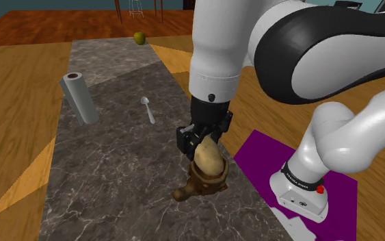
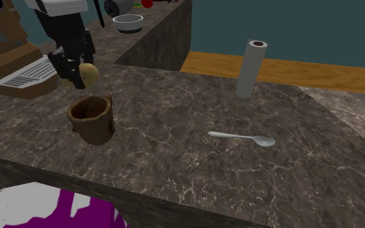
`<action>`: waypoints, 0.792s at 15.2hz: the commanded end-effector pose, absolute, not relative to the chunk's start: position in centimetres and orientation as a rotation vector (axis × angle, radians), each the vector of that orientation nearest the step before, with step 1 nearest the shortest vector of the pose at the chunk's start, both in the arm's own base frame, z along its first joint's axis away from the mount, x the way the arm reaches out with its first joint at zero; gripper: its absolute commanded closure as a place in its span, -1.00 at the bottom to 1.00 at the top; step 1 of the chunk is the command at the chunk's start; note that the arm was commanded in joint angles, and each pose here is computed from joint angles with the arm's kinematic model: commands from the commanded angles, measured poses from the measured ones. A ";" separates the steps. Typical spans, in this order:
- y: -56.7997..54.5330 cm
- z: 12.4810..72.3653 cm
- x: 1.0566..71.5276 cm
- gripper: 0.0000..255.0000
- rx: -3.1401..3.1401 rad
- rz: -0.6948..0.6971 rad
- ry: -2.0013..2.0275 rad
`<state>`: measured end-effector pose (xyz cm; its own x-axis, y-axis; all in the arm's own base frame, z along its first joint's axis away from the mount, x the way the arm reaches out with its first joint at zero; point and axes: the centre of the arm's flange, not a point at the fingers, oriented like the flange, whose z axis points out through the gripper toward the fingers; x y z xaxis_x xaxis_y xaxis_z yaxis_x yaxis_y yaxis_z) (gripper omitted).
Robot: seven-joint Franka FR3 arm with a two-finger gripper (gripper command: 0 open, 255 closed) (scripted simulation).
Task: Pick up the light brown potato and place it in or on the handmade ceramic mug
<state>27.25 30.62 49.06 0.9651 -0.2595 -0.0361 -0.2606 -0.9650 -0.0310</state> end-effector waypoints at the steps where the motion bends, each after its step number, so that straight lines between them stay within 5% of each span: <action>1: 30.4 48.0 27.2 1.00 -3.079 0.049 0.408; 12: 30.4 44.7 27.2 1.00 -3.079 0.049 0.408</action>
<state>27.20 30.43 44.71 0.9650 -0.2597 -0.0359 -0.2608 -0.9649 -0.0311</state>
